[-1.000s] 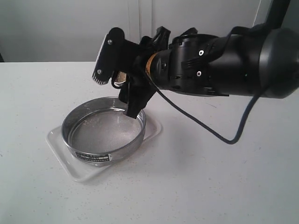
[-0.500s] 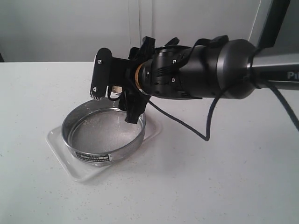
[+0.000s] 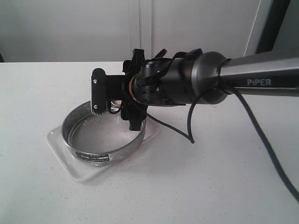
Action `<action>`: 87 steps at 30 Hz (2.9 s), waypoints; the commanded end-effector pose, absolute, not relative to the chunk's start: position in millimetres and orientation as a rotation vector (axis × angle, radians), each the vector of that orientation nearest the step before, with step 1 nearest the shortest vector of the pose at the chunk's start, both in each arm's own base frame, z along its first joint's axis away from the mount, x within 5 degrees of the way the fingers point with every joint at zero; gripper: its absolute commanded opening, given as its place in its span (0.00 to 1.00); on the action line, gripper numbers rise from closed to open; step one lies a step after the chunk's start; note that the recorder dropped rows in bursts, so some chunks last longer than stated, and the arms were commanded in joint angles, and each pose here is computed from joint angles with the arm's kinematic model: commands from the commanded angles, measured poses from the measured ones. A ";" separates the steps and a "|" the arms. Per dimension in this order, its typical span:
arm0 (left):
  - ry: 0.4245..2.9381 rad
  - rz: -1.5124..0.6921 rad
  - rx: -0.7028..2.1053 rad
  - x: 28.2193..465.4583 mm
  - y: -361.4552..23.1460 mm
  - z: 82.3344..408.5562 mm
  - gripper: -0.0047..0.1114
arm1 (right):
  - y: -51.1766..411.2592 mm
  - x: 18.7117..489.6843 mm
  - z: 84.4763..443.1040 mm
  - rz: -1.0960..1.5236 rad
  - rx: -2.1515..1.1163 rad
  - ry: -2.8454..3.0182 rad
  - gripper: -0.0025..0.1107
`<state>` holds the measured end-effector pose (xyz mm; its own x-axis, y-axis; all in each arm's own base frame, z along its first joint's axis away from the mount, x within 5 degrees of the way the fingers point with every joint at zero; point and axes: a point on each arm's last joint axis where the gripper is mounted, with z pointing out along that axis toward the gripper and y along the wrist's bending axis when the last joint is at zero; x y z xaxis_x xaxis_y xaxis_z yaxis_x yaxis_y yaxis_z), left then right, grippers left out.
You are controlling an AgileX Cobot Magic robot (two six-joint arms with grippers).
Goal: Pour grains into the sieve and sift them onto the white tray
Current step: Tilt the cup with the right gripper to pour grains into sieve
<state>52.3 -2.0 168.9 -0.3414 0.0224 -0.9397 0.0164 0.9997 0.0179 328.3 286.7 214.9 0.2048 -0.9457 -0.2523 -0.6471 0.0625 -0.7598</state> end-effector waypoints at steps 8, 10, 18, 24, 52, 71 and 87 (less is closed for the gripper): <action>1.923 -0.004 0.019 52.0 -2.3 167.2 0.04 | 301.0 345.1 221.1 -0.577 -1.705 1.451 0.02; 1.923 -0.004 0.019 52.0 -2.3 167.2 0.04 | 303.5 344.6 219.1 -0.605 -1.739 1.429 0.02; 1.923 -0.004 0.019 52.0 -2.3 167.2 0.04 | 308.5 341.0 219.2 -0.609 -1.759 1.404 0.02; 1.923 -0.004 0.019 52.0 -2.3 167.2 0.04 | 312.7 337.2 219.2 -0.649 -1.833 1.322 0.02; 1.923 -0.004 0.019 52.0 -2.3 167.2 0.04 | 323.1 348.9 188.2 -0.764 -1.984 1.171 0.02; 1.923 -0.004 0.019 52.0 -2.3 167.2 0.04 | 322.8 349.1 188.5 -0.807 -2.036 1.103 0.02; 1.923 -0.004 0.019 52.0 -2.3 167.2 0.04 | 321.7 348.6 189.3 -0.909 -2.109 1.011 0.02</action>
